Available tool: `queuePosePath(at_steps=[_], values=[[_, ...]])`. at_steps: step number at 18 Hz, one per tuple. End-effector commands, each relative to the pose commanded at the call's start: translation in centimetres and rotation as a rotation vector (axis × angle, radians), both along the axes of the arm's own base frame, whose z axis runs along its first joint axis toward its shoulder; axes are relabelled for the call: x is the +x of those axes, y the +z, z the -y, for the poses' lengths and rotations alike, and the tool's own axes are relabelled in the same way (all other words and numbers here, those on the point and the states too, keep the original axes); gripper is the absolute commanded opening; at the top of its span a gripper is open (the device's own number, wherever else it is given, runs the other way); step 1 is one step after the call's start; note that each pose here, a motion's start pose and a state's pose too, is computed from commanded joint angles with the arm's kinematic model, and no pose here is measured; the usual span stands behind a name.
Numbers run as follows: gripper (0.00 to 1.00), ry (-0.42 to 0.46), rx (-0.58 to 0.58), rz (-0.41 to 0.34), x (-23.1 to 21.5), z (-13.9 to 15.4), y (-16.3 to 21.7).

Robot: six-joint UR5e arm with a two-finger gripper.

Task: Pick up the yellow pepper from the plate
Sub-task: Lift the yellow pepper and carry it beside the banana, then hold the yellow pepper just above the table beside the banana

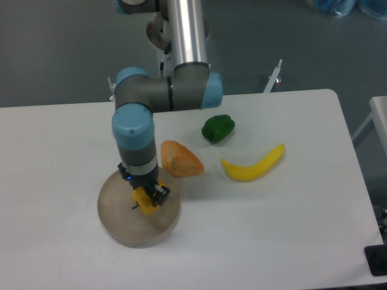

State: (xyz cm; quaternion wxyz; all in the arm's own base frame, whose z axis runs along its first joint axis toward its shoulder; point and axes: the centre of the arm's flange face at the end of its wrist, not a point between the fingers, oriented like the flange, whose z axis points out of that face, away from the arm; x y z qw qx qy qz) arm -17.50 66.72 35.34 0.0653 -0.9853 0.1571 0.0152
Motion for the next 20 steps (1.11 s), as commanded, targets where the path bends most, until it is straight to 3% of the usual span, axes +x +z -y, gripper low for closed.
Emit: queuePosePath(at_steps=[5,12,15,20], values=[[0.03,0.007,-0.048,0.014,-7.7,4.8,3.5],[0.04,0.038,-0.069,0.017,-19.0,10.9,2.7],[0.04,0.018,-0.097,0.037,-21.1,12.2,1.3],[0.03,-0.002,-0.101,0.033,-22.0,11.4,0.3]])
